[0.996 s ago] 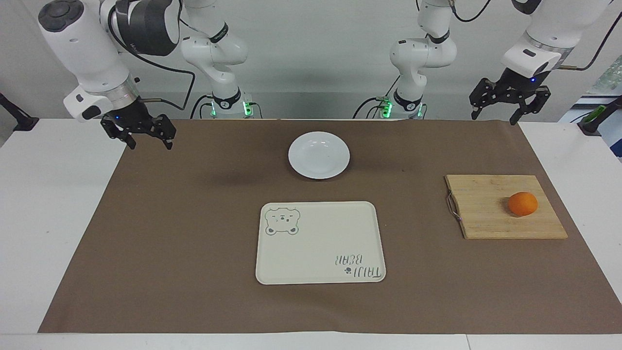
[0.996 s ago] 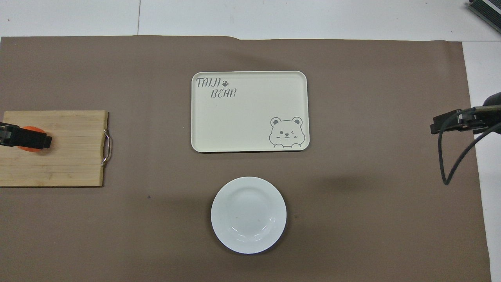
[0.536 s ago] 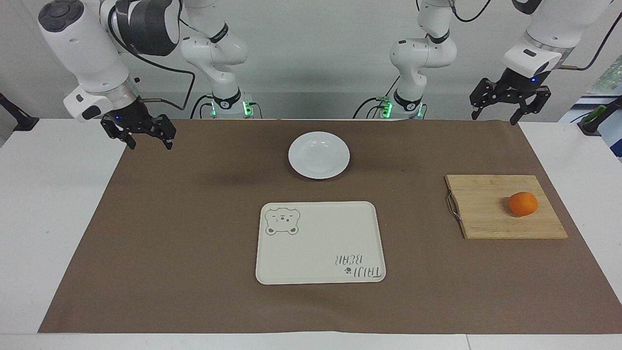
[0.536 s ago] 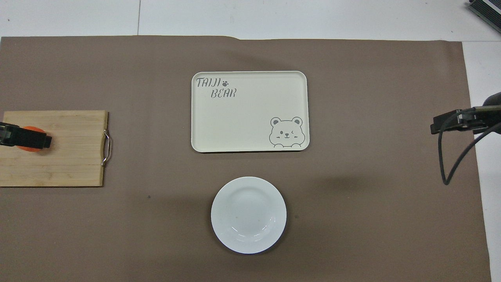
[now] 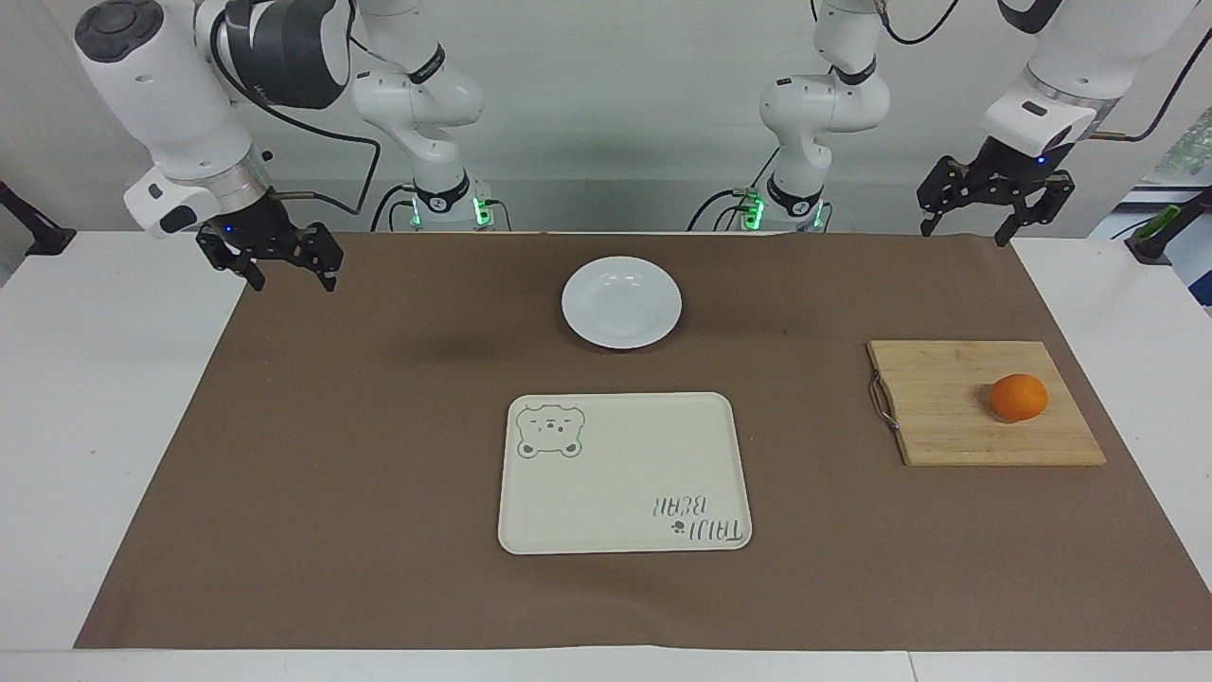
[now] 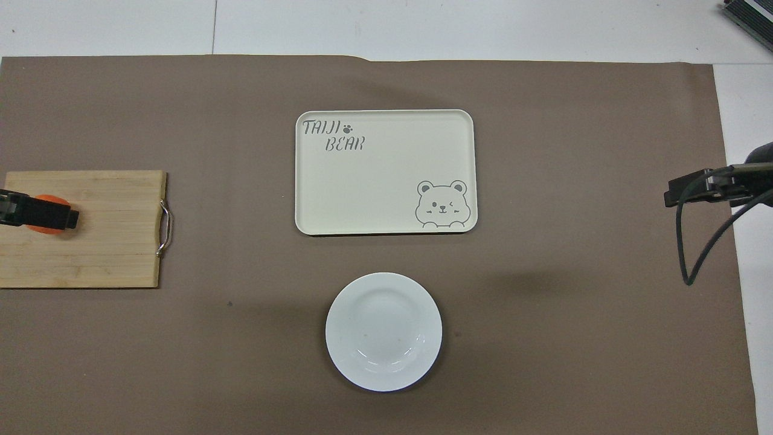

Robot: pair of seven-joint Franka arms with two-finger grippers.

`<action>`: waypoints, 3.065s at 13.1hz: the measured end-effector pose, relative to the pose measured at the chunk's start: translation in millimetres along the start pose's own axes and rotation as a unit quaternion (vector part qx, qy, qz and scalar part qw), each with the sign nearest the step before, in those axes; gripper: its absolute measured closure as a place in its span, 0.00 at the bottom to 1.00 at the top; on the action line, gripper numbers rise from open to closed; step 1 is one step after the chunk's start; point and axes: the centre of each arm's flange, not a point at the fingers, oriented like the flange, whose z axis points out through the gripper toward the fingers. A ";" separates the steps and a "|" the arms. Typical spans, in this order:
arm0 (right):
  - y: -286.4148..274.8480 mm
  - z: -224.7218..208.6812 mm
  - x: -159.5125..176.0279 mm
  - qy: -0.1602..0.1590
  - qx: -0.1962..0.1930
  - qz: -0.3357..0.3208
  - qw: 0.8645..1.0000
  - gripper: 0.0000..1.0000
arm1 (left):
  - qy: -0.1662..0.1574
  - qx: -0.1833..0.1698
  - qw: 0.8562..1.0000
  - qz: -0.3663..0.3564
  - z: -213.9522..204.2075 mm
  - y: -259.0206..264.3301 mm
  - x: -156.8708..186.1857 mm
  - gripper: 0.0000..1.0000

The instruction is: Place orange and plate with both arms

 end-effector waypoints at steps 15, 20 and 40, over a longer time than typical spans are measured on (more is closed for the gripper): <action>0.0 0.0 0.0 0.000 0.000 0.000 1.000 0.00 | 0.062 0.032 0.994 -0.084 207.8 -199.2 17.5 0.00; 0.0 0.0 0.0 0.000 0.000 0.000 1.000 0.00 | 0.055 0.032 0.993 -0.100 262.1 -223.9 18.3 0.00; -0.9 0.0 0.0 0.000 0.000 -0.001 1.000 0.00 | 0.012 0.004 0.999 -0.040 217.4 -71.8 29.5 0.21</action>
